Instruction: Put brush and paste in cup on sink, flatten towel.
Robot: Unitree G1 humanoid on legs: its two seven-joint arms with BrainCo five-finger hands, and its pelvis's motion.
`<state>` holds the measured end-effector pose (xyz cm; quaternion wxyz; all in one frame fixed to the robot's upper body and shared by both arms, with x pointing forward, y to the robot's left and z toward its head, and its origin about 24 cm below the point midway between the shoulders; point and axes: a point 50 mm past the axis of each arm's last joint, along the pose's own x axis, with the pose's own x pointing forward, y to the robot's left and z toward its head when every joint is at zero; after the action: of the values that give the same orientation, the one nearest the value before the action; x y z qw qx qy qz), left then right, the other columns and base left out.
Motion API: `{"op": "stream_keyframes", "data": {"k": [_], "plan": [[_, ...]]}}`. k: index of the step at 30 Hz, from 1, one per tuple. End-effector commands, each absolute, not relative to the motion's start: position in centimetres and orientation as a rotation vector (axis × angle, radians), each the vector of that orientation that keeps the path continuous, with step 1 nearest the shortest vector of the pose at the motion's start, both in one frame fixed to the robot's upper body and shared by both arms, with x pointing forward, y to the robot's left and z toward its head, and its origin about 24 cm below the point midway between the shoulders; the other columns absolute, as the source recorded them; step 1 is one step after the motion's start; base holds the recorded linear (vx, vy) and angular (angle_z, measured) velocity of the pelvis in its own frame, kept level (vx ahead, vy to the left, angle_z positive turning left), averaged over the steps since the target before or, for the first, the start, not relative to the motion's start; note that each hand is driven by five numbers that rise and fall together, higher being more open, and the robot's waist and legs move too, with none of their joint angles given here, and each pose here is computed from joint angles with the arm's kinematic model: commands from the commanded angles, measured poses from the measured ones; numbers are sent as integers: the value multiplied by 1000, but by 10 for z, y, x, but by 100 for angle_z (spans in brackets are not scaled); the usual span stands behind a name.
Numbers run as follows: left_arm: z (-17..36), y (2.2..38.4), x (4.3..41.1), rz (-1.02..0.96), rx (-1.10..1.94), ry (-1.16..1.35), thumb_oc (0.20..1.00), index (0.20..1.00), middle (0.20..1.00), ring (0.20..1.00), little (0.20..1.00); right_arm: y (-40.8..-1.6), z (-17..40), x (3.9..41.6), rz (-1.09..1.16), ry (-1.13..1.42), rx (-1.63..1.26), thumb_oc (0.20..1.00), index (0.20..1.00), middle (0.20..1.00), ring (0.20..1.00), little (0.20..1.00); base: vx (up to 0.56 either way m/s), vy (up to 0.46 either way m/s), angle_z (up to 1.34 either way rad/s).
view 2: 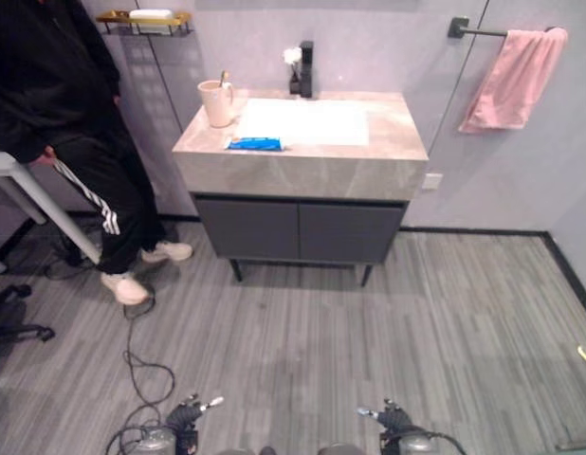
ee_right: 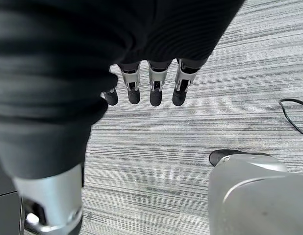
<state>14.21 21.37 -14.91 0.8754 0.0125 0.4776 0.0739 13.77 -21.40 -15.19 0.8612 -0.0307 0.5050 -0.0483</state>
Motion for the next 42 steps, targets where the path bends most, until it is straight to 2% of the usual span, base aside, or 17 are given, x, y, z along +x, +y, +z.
{"op": "stream_keyframes", "data": {"k": [1, 23, 32, 42], "plan": [[-137, 220, 164, 120, 105, 886, 1000, 1000, 1000, 1000, 1000, -218, -139, 167, -77, 953, -110, 1000, 1000, 1000, 1000, 1000, 19, 131, -13], [-133, 224, 170, 109, 161, 868, 1000, 1000, 1000, 1000, 1000, -213, -120, 197, 1, 812, -193, 1000, 1000, 1000, 1000, 1000, 91, 54, -2], [-135, 212, 173, 68, 156, 877, 1000, 1000, 1000, 1000, 1000, -229, -125, 180, 8, 858, -255, 1000, 1000, 1000, 1000, 1000, 253, -100, 37], [-127, 223, 185, 72, 216, 853, 1000, 1000, 1000, 1000, 1000, -243, -122, 173, 11, 855, -323, 1000, 1000, 1000, 1000, 1000, 210, -145, 27]]}}
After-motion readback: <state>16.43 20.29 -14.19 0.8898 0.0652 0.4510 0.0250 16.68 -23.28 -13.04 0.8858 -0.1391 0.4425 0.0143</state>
